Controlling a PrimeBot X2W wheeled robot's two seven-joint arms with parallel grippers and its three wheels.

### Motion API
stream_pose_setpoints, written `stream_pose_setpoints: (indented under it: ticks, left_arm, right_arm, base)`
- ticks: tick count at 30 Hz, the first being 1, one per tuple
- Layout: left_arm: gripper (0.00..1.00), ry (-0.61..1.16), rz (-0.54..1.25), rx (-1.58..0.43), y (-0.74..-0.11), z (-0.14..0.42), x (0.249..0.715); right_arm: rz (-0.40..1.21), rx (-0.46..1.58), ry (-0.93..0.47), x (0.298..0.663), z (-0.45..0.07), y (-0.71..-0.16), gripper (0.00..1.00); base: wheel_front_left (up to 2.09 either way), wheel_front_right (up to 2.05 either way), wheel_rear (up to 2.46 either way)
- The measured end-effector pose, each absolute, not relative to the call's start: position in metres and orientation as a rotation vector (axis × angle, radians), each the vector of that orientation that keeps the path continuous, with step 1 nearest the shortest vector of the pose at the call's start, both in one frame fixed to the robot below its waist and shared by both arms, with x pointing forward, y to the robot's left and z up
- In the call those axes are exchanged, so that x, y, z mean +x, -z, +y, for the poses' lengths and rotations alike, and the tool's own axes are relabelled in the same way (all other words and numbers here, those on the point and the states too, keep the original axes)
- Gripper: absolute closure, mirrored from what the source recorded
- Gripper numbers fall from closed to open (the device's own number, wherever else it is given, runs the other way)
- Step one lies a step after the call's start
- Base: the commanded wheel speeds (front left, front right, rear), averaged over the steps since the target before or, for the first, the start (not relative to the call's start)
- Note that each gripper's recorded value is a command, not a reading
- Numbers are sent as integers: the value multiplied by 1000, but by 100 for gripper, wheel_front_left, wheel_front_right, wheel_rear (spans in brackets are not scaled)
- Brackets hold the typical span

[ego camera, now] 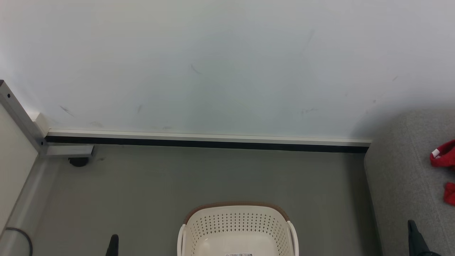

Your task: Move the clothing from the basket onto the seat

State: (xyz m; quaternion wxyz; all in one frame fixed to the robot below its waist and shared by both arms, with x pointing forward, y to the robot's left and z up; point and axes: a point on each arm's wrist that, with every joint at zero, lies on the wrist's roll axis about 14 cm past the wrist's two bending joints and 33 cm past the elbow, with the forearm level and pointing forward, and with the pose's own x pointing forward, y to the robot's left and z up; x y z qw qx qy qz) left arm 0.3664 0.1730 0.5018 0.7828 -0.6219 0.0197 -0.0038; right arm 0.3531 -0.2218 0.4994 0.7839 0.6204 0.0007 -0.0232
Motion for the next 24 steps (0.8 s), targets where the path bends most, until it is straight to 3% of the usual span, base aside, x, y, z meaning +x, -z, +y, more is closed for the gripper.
stream_pose_setpoints:
  ticks: [24]
  left_arm:
    - [100,24,47,-1522,-503,169,380]
  right_arm:
    - [-23,1519,48,362,-230,-501,100]
  base:
    - [0,0,0]
